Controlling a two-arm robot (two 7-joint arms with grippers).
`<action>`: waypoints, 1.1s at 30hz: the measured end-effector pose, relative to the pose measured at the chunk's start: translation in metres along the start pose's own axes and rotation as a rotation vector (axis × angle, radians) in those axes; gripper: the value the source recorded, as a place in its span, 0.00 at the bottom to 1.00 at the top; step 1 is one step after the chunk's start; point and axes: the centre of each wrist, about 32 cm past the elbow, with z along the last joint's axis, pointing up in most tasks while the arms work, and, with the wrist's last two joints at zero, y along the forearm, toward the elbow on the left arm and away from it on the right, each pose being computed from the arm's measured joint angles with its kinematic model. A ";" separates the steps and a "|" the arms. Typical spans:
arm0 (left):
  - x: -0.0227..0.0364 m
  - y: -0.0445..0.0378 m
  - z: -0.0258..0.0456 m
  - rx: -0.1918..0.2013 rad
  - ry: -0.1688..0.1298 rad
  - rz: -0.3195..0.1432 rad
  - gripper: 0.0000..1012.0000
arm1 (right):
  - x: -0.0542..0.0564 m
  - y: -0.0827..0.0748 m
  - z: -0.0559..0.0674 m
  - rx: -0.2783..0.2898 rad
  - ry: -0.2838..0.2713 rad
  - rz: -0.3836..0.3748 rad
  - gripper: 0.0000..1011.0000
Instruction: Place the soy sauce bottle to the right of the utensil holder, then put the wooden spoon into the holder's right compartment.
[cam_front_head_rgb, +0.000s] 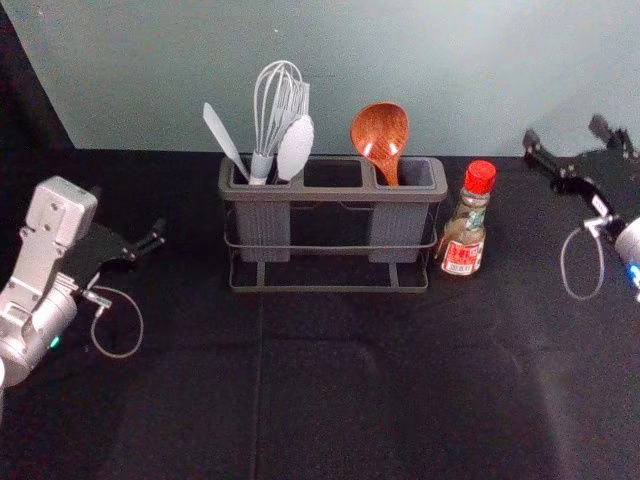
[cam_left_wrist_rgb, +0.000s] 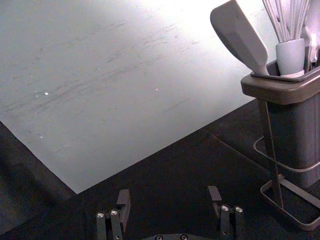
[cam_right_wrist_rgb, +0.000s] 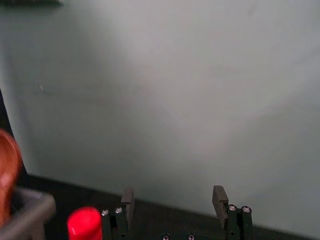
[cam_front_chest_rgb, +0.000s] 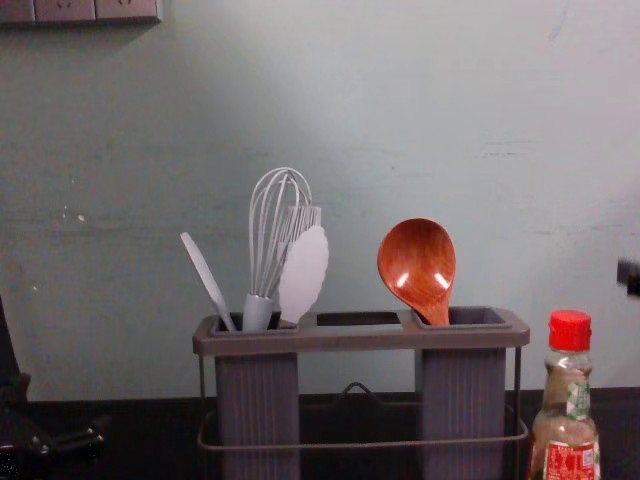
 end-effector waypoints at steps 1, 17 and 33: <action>0.0000 0.0000 0.0000 0.000 0.000 0.000 1.00 | 0.000 0.000 0.000 0.000 0.000 0.000 0.99; 0.0000 0.0000 0.0000 0.000 0.000 0.000 1.00 | -0.001 0.008 -0.042 -0.154 -0.034 0.027 0.99; 0.0000 0.0000 0.0000 0.000 0.000 0.000 1.00 | 0.000 0.018 -0.044 -0.137 -0.056 0.038 0.99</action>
